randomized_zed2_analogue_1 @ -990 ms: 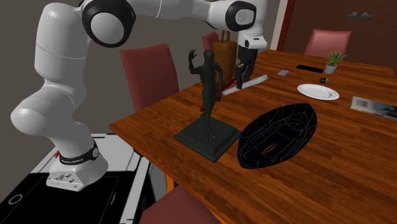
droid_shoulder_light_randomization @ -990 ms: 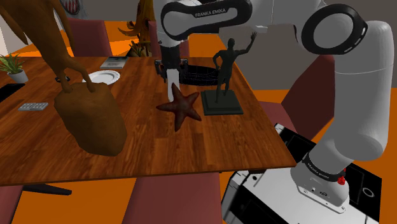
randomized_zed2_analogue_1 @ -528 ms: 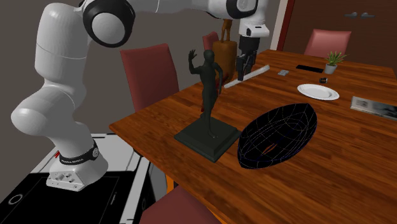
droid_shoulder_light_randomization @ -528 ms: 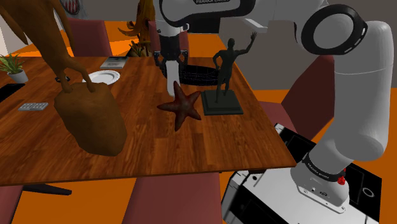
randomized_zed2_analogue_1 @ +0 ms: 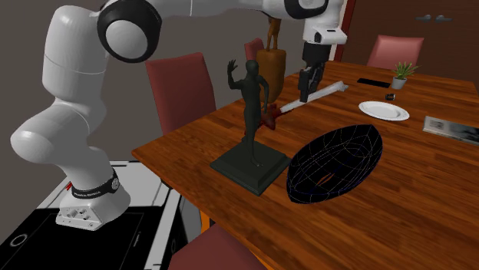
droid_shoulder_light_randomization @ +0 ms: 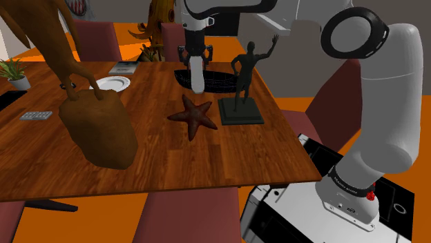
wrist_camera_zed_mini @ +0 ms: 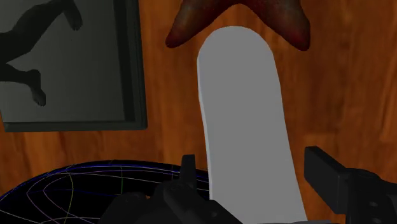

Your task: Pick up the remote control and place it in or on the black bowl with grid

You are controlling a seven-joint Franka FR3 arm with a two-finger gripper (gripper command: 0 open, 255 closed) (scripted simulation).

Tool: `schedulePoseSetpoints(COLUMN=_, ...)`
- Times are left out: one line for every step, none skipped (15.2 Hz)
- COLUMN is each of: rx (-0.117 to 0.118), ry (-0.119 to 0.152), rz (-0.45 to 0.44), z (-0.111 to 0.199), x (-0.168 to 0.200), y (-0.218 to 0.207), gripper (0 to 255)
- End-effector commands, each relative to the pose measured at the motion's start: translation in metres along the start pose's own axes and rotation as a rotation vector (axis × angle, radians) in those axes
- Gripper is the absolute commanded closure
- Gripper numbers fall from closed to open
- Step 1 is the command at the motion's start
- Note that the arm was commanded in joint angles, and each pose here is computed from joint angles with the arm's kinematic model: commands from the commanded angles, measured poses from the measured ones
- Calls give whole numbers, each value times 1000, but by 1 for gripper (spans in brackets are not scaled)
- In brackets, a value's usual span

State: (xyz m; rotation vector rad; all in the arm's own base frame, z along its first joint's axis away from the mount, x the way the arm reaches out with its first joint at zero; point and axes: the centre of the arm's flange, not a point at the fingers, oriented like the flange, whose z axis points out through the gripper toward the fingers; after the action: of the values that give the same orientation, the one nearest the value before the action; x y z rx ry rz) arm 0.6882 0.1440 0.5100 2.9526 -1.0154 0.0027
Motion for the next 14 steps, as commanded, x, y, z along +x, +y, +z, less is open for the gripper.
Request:
schedulePoseSetpoints(rx=0, ry=0, rz=-1, z=2, x=25, y=15, gripper=255)
schedulePoseSetpoints(rx=0, ry=0, rz=-1, z=2, x=36, y=22, gripper=255)
schedulePoseSetpoints(rx=0, ry=0, rz=-1, z=2, x=47, y=29, gripper=255)
schedulePoseSetpoints(rx=0, ry=0, rz=-1, z=2, x=59, y=36, gripper=255)
schedulePoseSetpoints(rx=0, ry=0, rz=-1, z=1, x=70, y=43, gripper=255)
schedulePoseSetpoints(rx=0, ry=0, rz=-1, z=1, x=81, y=50, gripper=255)
schedulePoseSetpoints(rx=0, ry=0, rz=-1, z=1, x=92, y=57, gripper=255)
schedulePoseSetpoints(rx=0, ry=0, rz=-1, z=1, x=103, y=64, gripper=255)
schedulePoseSetpoints(rx=0, ry=0, rz=-1, z=0, x=115, y=71, gripper=255)
schedulePoseSetpoints(rx=0, ry=0, rz=-1, z=0, x=126, y=78, gripper=255)
schedulePoseSetpoints(rx=0, ry=0, rz=-1, z=0, x=144, y=90, gripper=255)
schedulePoseSetpoints(rx=0, ry=0, rz=-1, z=5, x=144, y=89, gripper=255)
schedulePoseSetpoints(rx=0, ry=0, rz=-1, z=10, x=144, y=89, gripper=255)
schedulePoseSetpoints(rx=0, ry=0, rz=-1, z=16, x=144, y=89, gripper=255)
